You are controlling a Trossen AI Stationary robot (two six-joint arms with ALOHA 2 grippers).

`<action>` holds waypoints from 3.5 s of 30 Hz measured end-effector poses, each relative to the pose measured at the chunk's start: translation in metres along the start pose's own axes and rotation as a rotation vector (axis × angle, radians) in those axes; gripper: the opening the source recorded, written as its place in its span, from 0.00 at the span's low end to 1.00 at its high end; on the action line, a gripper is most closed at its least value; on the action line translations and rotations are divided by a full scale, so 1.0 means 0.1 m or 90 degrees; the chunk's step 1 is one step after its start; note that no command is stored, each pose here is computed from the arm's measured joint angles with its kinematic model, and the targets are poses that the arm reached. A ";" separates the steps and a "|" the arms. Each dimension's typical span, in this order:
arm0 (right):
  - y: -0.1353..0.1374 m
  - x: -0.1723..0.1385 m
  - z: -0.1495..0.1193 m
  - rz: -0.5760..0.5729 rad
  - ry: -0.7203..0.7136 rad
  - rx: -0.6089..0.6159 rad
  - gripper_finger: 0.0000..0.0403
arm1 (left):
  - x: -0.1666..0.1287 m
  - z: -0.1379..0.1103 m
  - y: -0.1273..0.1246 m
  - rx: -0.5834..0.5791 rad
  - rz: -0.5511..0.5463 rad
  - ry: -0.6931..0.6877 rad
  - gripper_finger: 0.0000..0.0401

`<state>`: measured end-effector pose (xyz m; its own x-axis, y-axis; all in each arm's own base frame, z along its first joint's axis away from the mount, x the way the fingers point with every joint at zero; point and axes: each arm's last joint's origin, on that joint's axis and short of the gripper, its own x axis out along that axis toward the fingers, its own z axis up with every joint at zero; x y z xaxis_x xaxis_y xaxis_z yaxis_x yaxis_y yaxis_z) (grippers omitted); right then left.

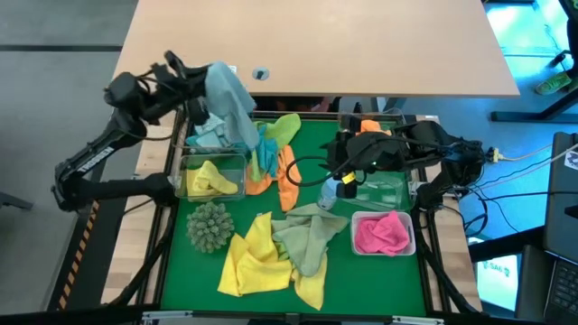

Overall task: Sort microfiber towel by color & place in baskets
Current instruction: Put the light blue microfiber towel into the gold wire basket

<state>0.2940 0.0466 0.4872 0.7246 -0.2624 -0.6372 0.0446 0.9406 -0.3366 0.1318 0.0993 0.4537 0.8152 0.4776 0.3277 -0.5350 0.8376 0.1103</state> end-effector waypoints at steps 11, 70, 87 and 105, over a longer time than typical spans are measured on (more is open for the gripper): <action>0.03 0.06 -0.01 0.008 0.013 -0.005 0.47 | -0.16 -0.05 0.31 0.056 0.158 0.071 0.00; 1.58 1.30 -1.14 0.309 0.284 -0.062 0.47 | 0.27 -2.64 0.63 -0.173 0.142 1.008 0.32; 1.70 1.42 -1.26 0.320 0.259 -0.050 0.40 | 0.26 -2.63 0.62 -0.190 0.128 1.012 0.32; 1.64 1.32 -1.16 0.325 0.240 -0.041 0.01 | 0.17 -2.15 0.58 -0.168 0.136 0.930 0.32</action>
<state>0.3170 0.1408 0.2672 0.3512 0.1469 -0.9247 -0.2927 0.9553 0.0406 0.1628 0.2133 0.2636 0.3114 0.2967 -0.9028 -0.7445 0.6666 -0.0377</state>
